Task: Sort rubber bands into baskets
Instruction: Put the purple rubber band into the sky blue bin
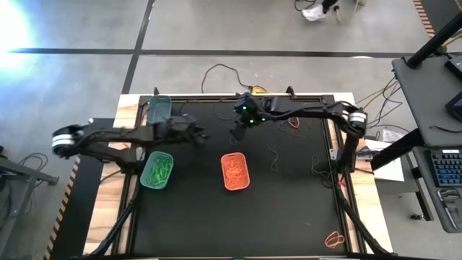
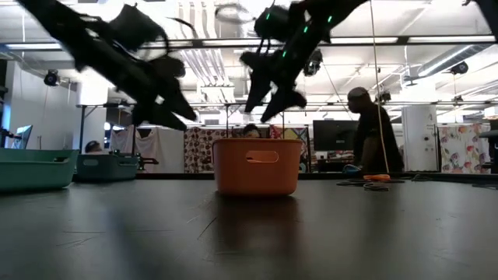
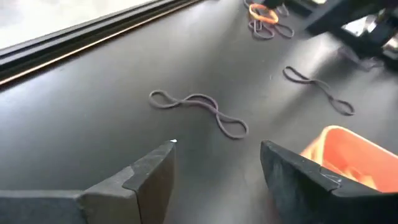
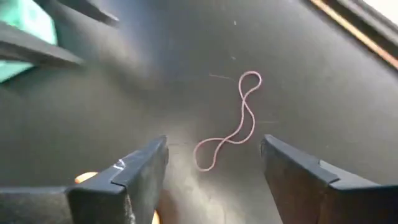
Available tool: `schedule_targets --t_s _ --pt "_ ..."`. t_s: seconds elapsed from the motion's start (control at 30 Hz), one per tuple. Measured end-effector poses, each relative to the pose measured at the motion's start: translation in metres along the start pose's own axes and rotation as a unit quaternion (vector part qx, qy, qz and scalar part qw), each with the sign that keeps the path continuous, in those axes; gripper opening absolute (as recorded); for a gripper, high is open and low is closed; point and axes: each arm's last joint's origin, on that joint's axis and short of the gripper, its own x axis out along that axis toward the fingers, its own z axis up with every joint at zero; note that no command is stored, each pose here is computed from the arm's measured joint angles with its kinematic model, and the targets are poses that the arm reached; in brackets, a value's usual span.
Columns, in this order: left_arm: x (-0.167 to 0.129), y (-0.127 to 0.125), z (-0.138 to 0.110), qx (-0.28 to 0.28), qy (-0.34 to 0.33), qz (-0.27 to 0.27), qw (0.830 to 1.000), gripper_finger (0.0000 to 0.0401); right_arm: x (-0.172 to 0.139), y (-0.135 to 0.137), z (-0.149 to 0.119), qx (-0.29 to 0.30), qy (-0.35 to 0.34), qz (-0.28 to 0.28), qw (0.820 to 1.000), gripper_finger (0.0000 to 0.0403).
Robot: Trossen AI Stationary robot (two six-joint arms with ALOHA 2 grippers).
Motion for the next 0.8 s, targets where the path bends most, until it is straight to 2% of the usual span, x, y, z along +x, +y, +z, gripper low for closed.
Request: schedule_targets --t_s 0.13,0.27,0.43,0.57,0.67,0.8 --pt "0.04 -0.006 0.007 0.033 0.024 0.009 0.999 0.0215 -0.024 0.012 -0.001 -0.012 -0.017 0.014 1.0 0.0255" --pt "0.079 -0.009 0.016 0.039 0.036 -0.002 0.999 0.0223 -0.042 0.021 -0.002 -0.009 -0.036 0.006 0.999 0.0254" --pt "0.119 -0.004 0.021 0.035 0.062 -0.01 0.997 0.0242 -0.057 0.025 -0.008 -0.008 -0.026 0.006 1.0 0.0254" --pt "0.143 -0.008 0.025 0.046 0.087 -0.002 0.995 0.0258 -0.065 0.026 -0.012 -0.008 -0.012 0.002 1.0 0.0253" --pt "0.159 -0.009 0.023 0.056 0.133 0.016 0.989 0.0269 -0.066 0.024 -0.015 0.003 0.002 -0.004 1.0 0.0254" --pt "0.173 -0.01 0.025 0.056 0.153 0.028 0.986 0.0283 -0.067 0.023 -0.018 0.009 0.019 -0.011 1.0 0.0251"
